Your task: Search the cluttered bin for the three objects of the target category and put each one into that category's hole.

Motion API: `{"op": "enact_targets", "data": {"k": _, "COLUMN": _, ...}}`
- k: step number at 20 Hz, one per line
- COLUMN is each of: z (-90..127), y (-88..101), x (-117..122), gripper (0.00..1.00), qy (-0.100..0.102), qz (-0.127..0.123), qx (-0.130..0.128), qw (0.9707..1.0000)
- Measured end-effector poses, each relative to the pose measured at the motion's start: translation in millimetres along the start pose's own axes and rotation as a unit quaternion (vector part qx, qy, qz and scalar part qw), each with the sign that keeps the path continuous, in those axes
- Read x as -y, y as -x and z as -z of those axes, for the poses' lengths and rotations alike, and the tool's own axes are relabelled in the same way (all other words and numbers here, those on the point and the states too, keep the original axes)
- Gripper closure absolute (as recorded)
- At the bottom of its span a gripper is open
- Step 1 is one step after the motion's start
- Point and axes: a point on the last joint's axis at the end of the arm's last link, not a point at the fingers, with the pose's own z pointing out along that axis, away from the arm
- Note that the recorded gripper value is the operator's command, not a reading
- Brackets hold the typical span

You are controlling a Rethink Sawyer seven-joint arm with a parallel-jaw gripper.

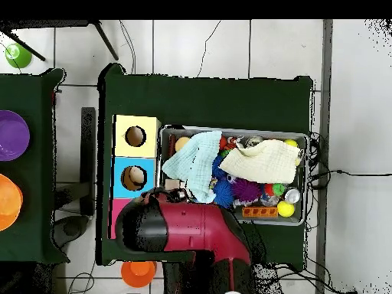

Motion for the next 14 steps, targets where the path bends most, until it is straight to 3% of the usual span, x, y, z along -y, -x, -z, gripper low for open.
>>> {"op": "enact_targets", "data": {"k": 7, "z": -23.2, "y": 17.7, "x": 41.1, "gripper": 0.0, "qy": -0.004, "qz": -0.013, "qx": -0.003, "qw": 0.9999}}
{"op": "enact_targets", "data": {"k": 14, "z": -72.1, "y": 27.9, "x": 75.8, "gripper": 0.0, "qy": 0.006, "qz": -0.014, "qx": -0.021, "qw": 0.9997}}
